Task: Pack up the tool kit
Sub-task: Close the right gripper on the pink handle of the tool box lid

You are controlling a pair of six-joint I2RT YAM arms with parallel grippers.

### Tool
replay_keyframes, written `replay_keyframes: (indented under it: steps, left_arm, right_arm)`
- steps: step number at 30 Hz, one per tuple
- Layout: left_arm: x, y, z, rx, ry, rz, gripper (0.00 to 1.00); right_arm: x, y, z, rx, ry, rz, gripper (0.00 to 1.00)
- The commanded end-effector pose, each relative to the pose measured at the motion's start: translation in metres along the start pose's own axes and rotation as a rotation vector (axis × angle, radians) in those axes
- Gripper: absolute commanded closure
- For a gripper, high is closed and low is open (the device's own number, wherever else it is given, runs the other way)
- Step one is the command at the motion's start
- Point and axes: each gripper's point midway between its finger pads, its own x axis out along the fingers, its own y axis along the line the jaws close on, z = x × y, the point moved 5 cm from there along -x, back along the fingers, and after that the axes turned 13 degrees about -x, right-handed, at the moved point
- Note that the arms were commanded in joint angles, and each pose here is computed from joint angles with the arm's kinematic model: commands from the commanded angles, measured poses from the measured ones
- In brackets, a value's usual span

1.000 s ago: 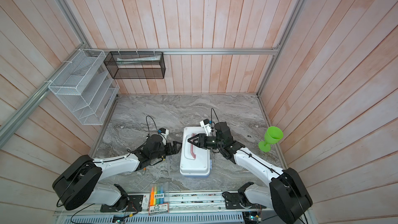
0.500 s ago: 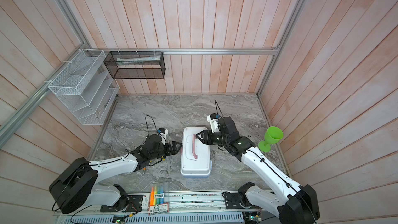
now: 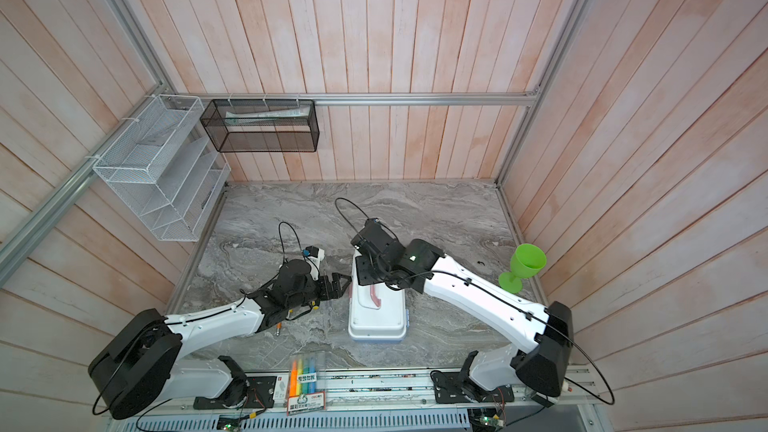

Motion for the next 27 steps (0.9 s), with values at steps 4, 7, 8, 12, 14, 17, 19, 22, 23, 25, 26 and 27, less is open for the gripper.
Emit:
replay_keyframes:
  steps: [4, 7, 8, 12, 14, 17, 19, 22, 23, 25, 26, 27]
  left_arm:
    - [-0.003, -0.004, -0.002, 0.024, -0.002, -0.031, 0.0]
    - [-0.004, -0.004, -0.003, 0.028, 0.006, -0.032, 0.0]
    - [-0.004, -0.003, -0.004, 0.03, 0.009, -0.032, 0.0]
    - [-0.006, -0.001, -0.006, 0.035, 0.008, -0.026, 0.0]
    - [-0.007, 0.001, -0.006, 0.035, 0.005, -0.025, 0.0]
    - [-0.008, 0.001, -0.005, 0.035, -0.006, -0.022, 0.0]
    - [-0.009, 0.001, -0.004, 0.037, -0.013, -0.022, 0.0]
    - [-0.009, 0.0, -0.003, 0.039, -0.017, -0.022, 0.0]
    - [-0.01, 0.0, -0.003, 0.038, -0.016, -0.022, 0.0]
    - [-0.011, 0.0, -0.003, 0.04, -0.017, -0.024, 0.0]
    - [-0.011, -0.001, -0.003, 0.042, -0.017, -0.025, 0.0]
    - [-0.011, 0.0, -0.004, 0.044, -0.016, -0.025, 0.0]
  right_arm:
    - [0.013, -0.016, -0.021, -0.053, 0.168, -0.346, 0.46]
    - [0.02, -0.014, -0.025, -0.065, 0.2, -0.386, 0.46]
    - [0.024, -0.013, -0.027, -0.064, 0.211, -0.381, 0.46]
    - [0.036, -0.007, -0.032, -0.043, 0.213, -0.349, 0.47]
    - [0.036, -0.006, -0.032, -0.021, 0.188, -0.324, 0.51]
    - [0.032, -0.009, -0.032, 0.015, 0.147, -0.313, 0.56]
    - [0.031, -0.014, -0.033, 0.03, 0.136, -0.314, 0.62]
    - [0.029, -0.021, -0.038, 0.045, 0.142, -0.324, 0.67]
    - [0.027, -0.023, -0.04, 0.052, 0.138, -0.327, 0.68]
    - [0.026, -0.027, -0.042, 0.065, 0.132, -0.325, 0.69]
    - [0.025, -0.026, -0.041, 0.071, 0.121, -0.313, 0.69]
    - [0.026, -0.024, -0.04, 0.075, 0.101, -0.292, 0.7]
